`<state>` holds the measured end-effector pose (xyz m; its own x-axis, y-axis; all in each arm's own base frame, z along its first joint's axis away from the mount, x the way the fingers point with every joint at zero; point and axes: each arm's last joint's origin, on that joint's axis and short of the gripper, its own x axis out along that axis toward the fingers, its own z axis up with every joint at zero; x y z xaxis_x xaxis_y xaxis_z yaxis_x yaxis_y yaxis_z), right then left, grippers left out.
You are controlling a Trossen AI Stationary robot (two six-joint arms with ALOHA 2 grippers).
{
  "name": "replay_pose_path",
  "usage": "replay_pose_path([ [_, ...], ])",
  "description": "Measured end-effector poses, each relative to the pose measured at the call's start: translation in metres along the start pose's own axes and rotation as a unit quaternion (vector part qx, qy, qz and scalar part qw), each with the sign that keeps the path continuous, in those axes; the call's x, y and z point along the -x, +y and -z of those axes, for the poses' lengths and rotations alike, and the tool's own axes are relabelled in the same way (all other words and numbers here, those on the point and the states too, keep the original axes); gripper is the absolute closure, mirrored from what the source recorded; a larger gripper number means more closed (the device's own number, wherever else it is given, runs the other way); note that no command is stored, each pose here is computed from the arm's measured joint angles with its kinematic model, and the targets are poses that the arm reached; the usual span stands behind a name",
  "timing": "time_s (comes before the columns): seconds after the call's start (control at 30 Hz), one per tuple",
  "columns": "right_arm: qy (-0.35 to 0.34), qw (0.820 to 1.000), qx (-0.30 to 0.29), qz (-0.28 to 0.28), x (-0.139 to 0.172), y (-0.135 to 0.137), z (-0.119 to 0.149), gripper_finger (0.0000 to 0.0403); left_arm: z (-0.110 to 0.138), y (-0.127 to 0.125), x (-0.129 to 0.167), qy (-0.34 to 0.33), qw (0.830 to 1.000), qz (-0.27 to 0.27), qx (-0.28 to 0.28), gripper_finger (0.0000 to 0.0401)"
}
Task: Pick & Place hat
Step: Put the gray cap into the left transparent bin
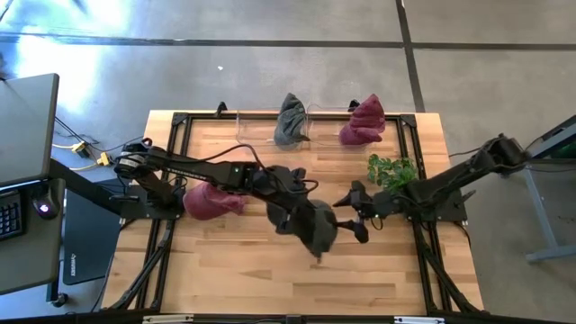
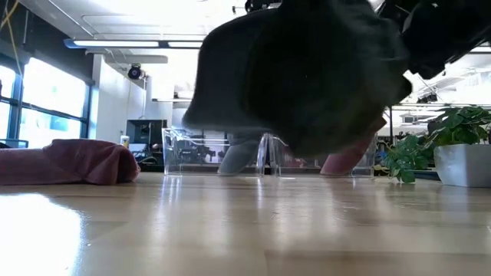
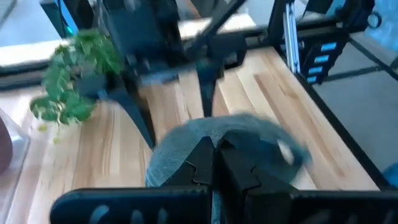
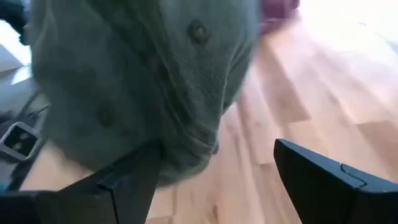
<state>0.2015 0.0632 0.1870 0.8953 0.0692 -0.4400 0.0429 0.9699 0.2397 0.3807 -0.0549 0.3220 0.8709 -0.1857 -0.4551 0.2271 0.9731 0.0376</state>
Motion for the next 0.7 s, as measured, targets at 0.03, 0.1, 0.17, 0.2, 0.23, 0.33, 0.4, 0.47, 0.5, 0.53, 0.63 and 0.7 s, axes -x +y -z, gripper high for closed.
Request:
replay_pose_path([
  [0.03,0.001,1.0,0.004,-0.012,-0.003,0.0,0.0,0.0101,-0.001,0.0,0.0,-0.006,1.0,-0.001,0.0,0.0401],
  [0.1,-0.007,0.999,0.019,-0.028,-0.01,-0.001,-0.002,0.0117,-0.003,0.001,0.0,-0.017,1.0,-0.004,-0.001,0.0401],
  [0.17,-0.026,0.999,0.03,-0.035,-0.017,-0.002,-0.004,0.0144,-0.006,0.001,0.0,-0.029,0.999,-0.013,-0.001,0.0401],
  [0.2,-0.034,0.998,0.029,-0.032,-0.02,-0.004,-0.005,0.0159,-0.006,0.002,0.0,-0.033,0.999,-0.017,-0.001,0.0401],
  [0.23,-0.041,0.998,0.028,-0.03,-0.023,-0.005,-0.006,0.0177,-0.007,0.002,0.0,-0.034,0.999,-0.022,0.0,0.0401],
  [0.33,-0.06,0.998,0.021,-0.027,-0.028,-0.008,-0.008,0.0238,-0.007,0.002,0.0,-0.035,0.999,-0.031,0.014,0.0401],
  [0.4,-0.071,0.997,0.018,-0.03,-0.029,-0.007,-0.01,0.0286,-0.007,0.003,0.0,-0.036,0.998,-0.039,0.025,0.0401],
  [0.47,-0.075,0.997,0.009,-0.032,-0.028,-0.007,-0.011,0.0338,-0.006,0.003,0.0,-0.031,0.998,-0.046,0.036,0.0401],
  [0.5,-0.074,0.997,-0.002,-0.035,-0.027,-0.007,-0.012,0.0365,-0.005,0.004,0.0,-0.026,0.998,-0.051,0.039,0.0401],
  [0.53,-0.071,0.997,-0.018,-0.039,-0.025,-0.006,-0.012,0.0382,-0.004,0.004,0.0,-0.019,0.997,-0.058,0.04,0.04],
  [0.63,-0.053,0.992,-0.106,-0.048,-0.017,-0.007,-0.014,0.0385,0.004,0.008,0.001,0.02,0.996,-0.067,0.057,0.0385],
  [0.7,-0.027,0.985,-0.164,-0.038,-0.01,-0.007,-0.016,0.0385,0.013,0.012,0.002,0.06,0.993,-0.061,0.079,0.036],
])
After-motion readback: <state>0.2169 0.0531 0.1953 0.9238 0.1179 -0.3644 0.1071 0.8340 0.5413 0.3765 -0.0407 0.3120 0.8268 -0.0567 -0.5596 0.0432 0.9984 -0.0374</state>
